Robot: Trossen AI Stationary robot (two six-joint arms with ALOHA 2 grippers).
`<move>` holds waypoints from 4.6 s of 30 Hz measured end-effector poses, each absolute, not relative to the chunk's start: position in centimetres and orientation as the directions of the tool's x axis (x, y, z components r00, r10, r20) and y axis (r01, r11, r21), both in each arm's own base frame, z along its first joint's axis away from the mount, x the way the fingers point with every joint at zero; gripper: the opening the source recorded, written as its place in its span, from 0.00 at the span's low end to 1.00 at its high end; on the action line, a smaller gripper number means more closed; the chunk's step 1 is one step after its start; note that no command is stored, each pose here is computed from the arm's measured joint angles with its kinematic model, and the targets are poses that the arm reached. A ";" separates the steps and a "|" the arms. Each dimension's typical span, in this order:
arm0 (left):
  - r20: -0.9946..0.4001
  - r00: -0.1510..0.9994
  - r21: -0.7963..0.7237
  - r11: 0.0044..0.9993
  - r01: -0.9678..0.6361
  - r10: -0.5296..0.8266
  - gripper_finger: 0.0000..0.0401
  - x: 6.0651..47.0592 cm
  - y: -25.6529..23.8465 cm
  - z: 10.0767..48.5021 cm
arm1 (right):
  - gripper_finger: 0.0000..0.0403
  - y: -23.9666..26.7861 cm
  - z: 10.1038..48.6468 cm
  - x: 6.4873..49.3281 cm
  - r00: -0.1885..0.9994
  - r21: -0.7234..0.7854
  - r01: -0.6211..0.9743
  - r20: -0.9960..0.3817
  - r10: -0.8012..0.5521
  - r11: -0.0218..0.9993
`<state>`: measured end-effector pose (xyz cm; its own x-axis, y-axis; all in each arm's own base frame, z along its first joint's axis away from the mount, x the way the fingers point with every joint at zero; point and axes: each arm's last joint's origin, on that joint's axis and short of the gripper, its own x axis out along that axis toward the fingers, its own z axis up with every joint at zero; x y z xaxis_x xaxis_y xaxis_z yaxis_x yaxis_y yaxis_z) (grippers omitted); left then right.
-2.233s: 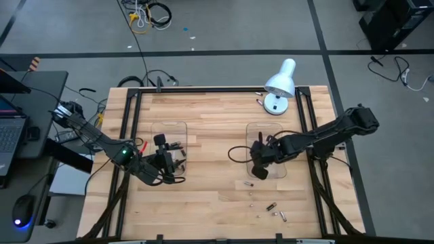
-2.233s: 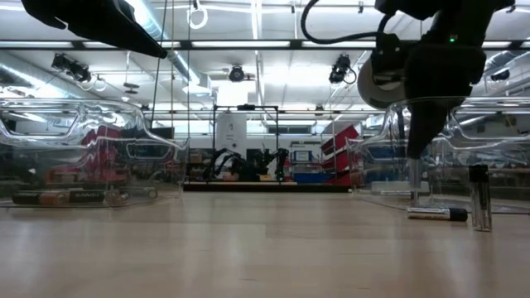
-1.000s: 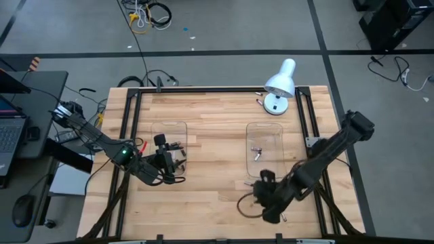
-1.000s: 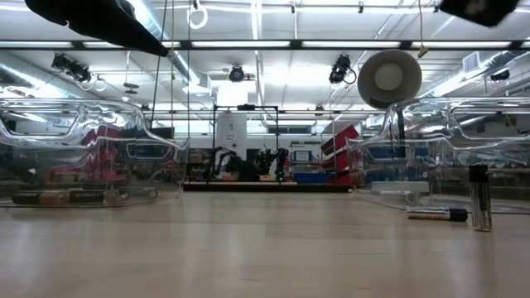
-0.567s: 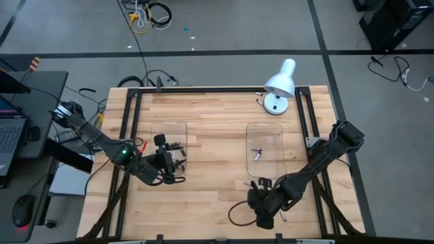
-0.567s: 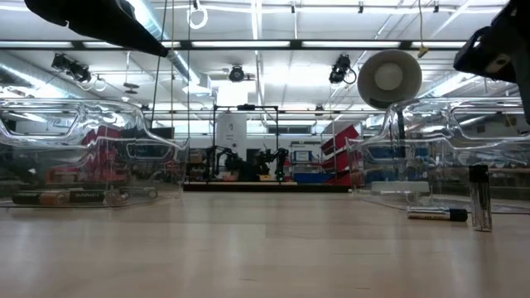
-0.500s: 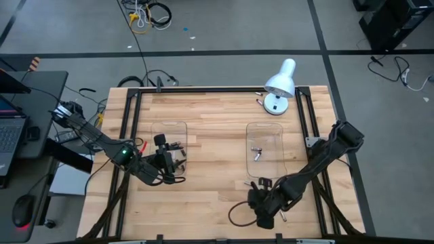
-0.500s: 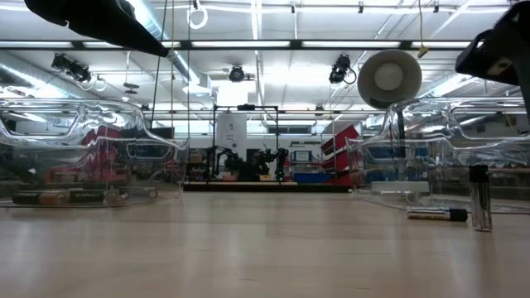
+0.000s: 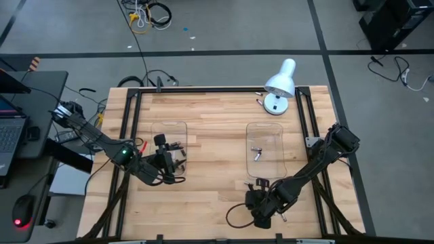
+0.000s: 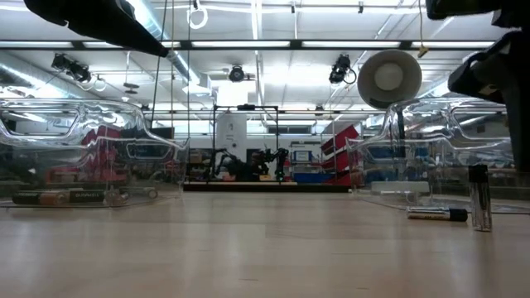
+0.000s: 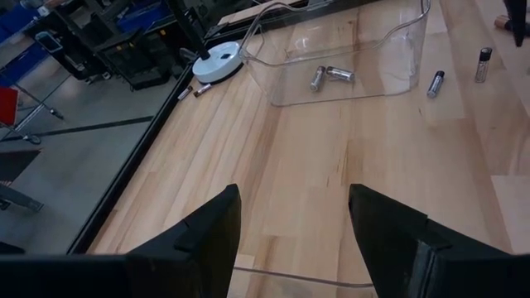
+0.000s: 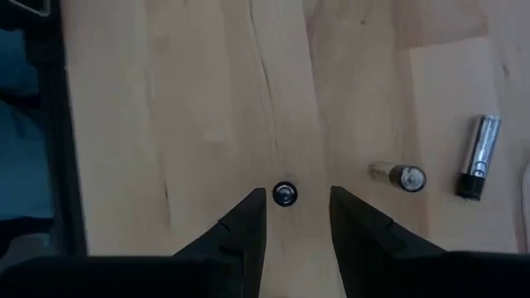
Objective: Sort batteries
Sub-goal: Put the silver battery into the right transparent bin
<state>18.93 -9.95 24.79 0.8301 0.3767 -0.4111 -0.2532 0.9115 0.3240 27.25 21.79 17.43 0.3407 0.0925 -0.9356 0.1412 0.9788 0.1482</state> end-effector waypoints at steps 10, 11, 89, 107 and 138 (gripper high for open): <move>-0.411 0.830 0.324 0.912 -0.253 0.377 0.56 18.9 -9.9 24.8 | 0.30 21.8 17.4 27.5 0.367 0.149 0.142 -0.926 0.088 0.979; -0.411 0.830 0.324 0.912 -0.253 0.377 0.56 18.9 -9.9 24.8 | 0.30 21.8 17.4 27.5 0.366 0.149 0.142 -0.926 0.088 0.979; -0.411 0.831 0.322 0.912 -0.253 0.376 0.56 18.9 -9.9 24.8 | 0.13 22.0 16.4 27.6 0.326 0.145 0.147 -0.941 0.091 0.978; -0.411 0.830 0.322 0.912 -0.253 0.376 0.56 18.9 -9.9 24.8 | 0.38 21.4 16.3 27.9 0.294 0.166 0.164 -0.949 0.113 0.972; -0.410 0.831 0.321 0.912 -0.254 0.376 0.56 18.9 -10.0 24.8 | 0.38 20.6 19.3 30.3 0.225 -0.097 -0.230 -0.973 -0.044 0.968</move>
<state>18.94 -9.95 24.81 0.8310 0.3758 -0.4101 -0.2541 0.9123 0.3211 30.32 20.58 19.30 0.2253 -0.0443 -0.9733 -0.2302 0.9683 -0.0974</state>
